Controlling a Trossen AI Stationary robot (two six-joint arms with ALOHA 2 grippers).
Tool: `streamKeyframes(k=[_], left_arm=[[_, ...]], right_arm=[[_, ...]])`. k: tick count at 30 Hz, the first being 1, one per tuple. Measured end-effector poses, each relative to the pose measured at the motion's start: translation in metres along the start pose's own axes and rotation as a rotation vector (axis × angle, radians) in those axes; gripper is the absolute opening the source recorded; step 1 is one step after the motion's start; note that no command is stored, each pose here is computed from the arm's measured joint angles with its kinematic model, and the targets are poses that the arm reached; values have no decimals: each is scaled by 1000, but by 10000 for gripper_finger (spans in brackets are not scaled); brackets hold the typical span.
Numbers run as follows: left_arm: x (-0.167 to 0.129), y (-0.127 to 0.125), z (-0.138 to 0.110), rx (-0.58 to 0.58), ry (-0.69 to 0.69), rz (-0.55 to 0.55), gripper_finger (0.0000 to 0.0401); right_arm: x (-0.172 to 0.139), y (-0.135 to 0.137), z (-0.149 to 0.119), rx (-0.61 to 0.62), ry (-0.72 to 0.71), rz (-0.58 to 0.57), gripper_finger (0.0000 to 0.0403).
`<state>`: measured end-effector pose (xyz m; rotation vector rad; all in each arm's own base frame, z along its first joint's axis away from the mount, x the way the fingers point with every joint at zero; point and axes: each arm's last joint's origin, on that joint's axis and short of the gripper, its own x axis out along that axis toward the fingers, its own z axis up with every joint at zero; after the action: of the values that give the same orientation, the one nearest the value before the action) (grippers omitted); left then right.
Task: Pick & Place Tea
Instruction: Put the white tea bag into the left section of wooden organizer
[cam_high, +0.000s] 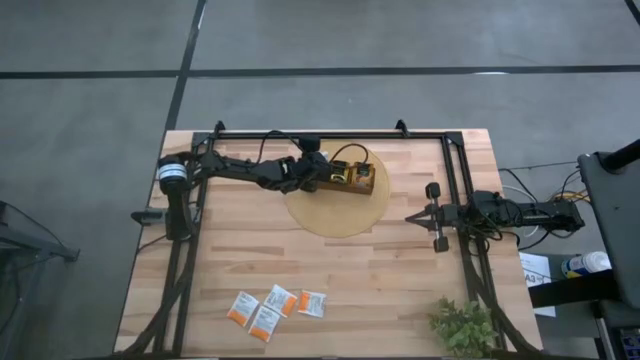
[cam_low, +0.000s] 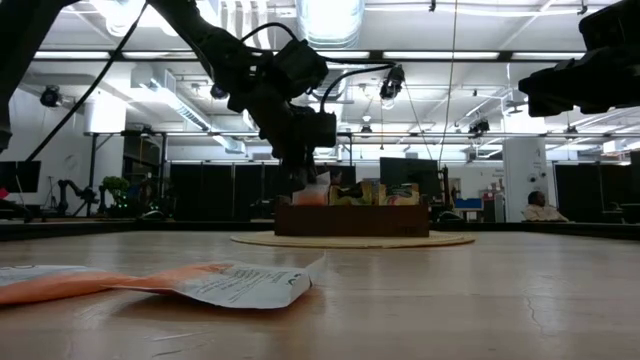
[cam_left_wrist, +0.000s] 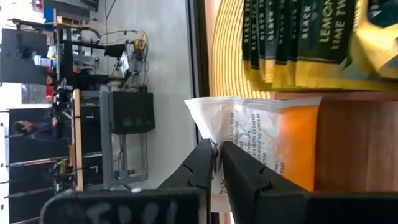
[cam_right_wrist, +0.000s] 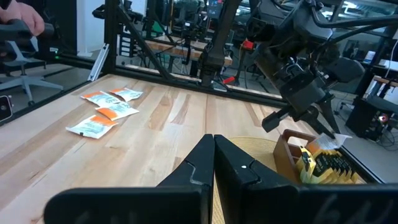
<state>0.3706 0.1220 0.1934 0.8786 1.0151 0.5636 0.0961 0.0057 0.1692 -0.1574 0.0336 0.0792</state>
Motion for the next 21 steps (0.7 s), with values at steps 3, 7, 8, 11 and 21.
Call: streamKeyframes(k=[3,7,8,11,21], left_arm=[[0,0,0,2,-5,-5,44],[0,-1,0,2,-4,-5,48],[0,-1,0,3,-3,-4,48],[0,0,0,2,11,9,49],[0,-1,-1,-3,41,25,49]], right_arm=[[0,0,0,0,0,0,9],[0,0,0,0,0,0,9],[0,0,0,0,0,0,9],[0,0,0,0,0,0,9],[0,0,0,0,0,0,9]])
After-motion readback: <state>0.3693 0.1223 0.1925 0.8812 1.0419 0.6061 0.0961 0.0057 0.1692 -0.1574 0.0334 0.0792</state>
